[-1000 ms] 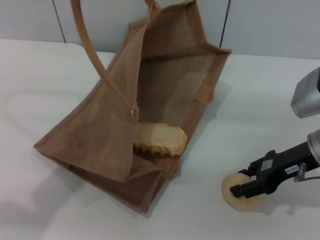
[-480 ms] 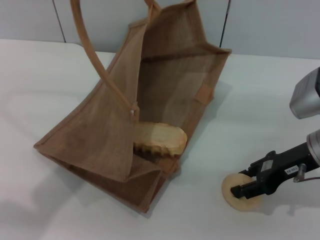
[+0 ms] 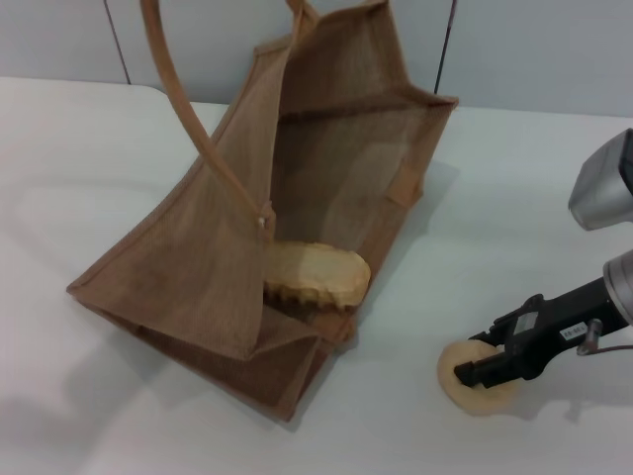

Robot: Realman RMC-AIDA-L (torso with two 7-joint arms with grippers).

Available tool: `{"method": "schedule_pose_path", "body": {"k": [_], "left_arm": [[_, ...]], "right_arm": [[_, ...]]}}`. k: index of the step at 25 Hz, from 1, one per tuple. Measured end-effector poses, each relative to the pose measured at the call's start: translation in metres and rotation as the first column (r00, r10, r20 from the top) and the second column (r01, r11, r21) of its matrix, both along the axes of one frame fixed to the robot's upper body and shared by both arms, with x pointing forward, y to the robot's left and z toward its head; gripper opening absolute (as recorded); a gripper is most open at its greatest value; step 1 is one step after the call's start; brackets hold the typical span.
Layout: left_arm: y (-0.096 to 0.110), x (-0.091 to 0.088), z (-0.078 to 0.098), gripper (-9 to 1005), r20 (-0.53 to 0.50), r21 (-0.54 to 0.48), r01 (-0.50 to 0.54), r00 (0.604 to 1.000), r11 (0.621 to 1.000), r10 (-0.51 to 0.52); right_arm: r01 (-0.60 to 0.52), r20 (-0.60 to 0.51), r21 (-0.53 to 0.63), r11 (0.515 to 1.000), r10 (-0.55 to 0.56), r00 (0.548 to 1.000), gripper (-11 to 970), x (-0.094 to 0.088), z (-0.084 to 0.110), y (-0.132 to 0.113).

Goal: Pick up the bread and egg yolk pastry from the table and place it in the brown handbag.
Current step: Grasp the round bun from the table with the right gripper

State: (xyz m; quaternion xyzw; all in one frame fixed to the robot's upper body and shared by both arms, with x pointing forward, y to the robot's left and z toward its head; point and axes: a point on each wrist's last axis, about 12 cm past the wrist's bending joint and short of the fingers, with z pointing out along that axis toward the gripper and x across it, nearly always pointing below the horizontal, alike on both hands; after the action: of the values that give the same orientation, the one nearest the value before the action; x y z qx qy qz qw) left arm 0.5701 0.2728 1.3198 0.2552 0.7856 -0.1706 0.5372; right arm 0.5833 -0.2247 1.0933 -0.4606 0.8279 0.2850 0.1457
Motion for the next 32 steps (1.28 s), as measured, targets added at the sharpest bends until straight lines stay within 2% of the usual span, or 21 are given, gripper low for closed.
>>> {"method": "schedule_pose_path", "body": {"k": [11,19,26,32], "left_arm": [[-0.002,0.004,-0.004,114,-0.015,0.0,0.01,1.0,1.0,-0.01],[-0.002,0.004,-0.004,114,-0.015,-0.004,0.014,1.0,1.0,-0.014],[-0.001,0.004,-0.004,114,-0.015,-0.003,0.01,1.0,1.0,-0.01],[-0.001,0.004,-0.003,115,-0.014,-0.005,0.012,1.0,1.0,-0.012]], "right_arm": [[0.0,0.009,-0.001,1.0,0.0,1.0,529,0.003,0.003,0.001],[0.012,-0.004,0.003,1.0,-0.012,1.0,510,0.002,-0.002,0.002],[0.043,-0.032,0.03,0.999,-0.042,0.999,496,0.0,-0.003,-0.002],[0.017,-0.079,0.014,1.0,-0.016,0.997,494,-0.002,-0.007,0.002]]}}
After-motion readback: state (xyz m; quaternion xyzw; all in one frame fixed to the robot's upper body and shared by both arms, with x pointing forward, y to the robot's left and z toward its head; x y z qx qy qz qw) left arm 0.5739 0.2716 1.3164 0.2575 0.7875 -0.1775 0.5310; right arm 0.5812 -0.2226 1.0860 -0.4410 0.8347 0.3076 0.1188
